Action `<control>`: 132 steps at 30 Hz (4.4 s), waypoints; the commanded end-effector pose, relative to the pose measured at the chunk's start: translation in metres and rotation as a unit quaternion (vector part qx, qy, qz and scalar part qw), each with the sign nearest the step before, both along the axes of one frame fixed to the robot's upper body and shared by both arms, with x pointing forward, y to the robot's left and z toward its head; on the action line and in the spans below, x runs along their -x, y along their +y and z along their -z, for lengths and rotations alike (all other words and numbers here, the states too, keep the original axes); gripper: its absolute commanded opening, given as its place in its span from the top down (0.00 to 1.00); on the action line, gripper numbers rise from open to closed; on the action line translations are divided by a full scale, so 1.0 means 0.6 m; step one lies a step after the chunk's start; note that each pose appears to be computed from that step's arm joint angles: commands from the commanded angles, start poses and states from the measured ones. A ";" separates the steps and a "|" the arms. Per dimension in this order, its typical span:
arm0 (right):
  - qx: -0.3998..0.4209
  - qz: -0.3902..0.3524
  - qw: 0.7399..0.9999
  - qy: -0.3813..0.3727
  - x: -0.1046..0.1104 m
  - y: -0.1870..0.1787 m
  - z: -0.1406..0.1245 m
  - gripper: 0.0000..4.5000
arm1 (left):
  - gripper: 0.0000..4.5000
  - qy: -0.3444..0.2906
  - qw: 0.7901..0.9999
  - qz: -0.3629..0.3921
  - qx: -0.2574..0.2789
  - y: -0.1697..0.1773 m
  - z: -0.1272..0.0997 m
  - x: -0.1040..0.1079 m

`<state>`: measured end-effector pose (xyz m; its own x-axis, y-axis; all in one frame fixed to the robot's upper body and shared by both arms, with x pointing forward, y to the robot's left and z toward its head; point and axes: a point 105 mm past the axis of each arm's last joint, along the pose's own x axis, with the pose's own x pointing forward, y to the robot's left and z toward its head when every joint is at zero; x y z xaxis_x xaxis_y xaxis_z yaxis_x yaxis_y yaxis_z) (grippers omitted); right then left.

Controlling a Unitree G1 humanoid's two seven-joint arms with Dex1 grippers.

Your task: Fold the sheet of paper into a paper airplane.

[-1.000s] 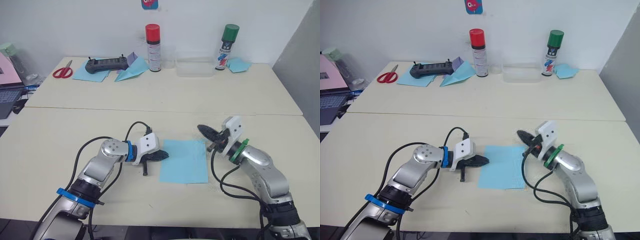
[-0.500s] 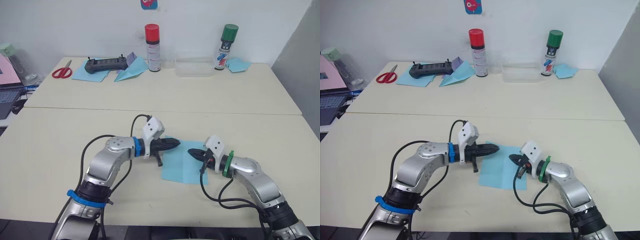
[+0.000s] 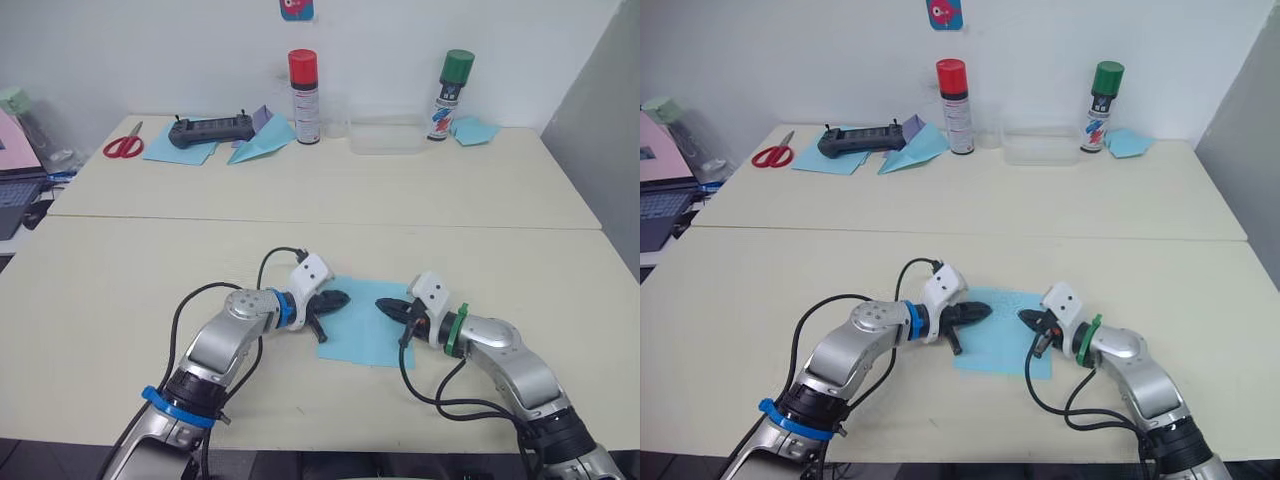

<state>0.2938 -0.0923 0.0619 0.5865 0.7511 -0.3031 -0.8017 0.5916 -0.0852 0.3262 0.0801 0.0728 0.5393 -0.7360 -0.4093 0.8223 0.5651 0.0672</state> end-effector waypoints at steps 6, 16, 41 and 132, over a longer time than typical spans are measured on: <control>0.011 -0.003 1.000 0.013 0.006 0.000 0.015 1.00 | 1.00 -0.054 0.992 -0.117 0.019 0.074 -0.027 -0.054; 0.011 -0.008 1.000 0.010 0.004 0.002 0.013 1.00 | 1.00 -0.111 0.981 0.051 0.154 -0.014 -0.161 0.003; -0.062 0.086 0.994 0.030 0.000 -0.033 -0.077 0.34 | 1.00 0.001 0.992 0.120 -0.033 -0.020 0.028 0.057; 0.135 -0.013 0.985 -0.104 0.004 0.027 -0.019 1.00 | 1.00 0.063 0.996 0.052 -0.017 0.055 0.051 0.027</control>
<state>0.2890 -0.0753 0.0697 0.6289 0.6815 -0.3742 -0.7734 0.4996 -0.3902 0.3163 0.0999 0.0670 0.4060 -0.8211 -0.4012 0.8964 0.4433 -0.0001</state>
